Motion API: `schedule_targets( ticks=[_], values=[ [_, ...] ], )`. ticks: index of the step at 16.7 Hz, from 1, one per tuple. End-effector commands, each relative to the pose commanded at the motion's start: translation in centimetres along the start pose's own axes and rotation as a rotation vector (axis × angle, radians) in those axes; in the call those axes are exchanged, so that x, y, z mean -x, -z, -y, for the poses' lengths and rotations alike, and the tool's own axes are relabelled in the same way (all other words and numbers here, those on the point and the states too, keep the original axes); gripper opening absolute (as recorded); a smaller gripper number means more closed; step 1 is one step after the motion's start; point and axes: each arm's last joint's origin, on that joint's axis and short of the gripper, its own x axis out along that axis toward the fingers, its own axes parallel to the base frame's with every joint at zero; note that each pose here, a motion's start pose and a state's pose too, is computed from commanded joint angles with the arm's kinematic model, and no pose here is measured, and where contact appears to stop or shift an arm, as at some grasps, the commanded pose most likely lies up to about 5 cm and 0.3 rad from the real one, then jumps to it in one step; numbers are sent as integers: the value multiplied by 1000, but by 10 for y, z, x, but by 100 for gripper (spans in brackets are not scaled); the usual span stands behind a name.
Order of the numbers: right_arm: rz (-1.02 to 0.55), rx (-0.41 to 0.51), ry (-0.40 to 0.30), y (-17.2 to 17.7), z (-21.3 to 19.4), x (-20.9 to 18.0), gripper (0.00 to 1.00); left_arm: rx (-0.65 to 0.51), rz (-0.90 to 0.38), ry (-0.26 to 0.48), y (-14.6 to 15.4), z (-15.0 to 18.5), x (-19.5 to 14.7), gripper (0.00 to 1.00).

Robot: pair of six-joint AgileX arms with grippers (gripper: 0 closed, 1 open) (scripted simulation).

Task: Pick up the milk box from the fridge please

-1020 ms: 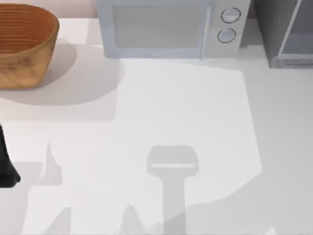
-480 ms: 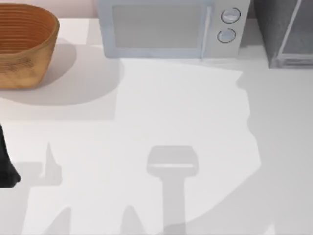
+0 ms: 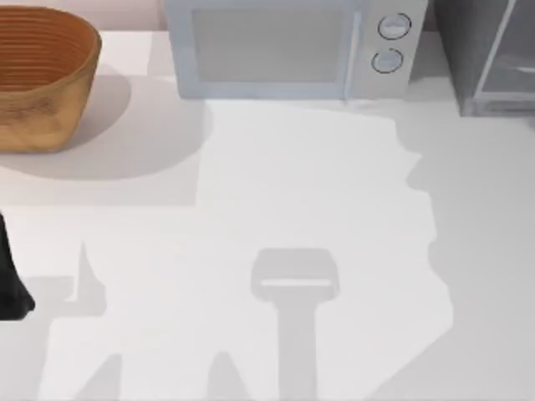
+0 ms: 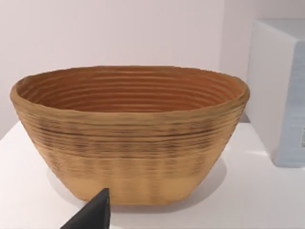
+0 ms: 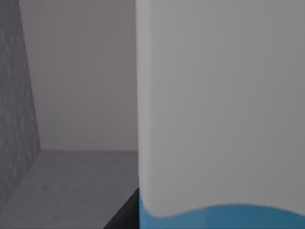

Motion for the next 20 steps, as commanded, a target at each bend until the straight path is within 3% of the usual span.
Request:
schedule_targets(
  ticks=[5, 12, 16, 20],
  values=[
    [1, -1, 16, 2, 1, 49, 0, 0, 0, 0, 0, 0, 0, 100],
    [-1, -3, 13, 1, -2, 51, 0, 0, 0, 0, 0, 0, 0, 100],
    [-1, 4, 14, -20, -18, 66, 0, 0, 0, 0, 0, 0, 0, 100],
    [5, 11, 18, -53, -47, 108, 0, 0, 0, 0, 0, 0, 0, 100]
  ],
)
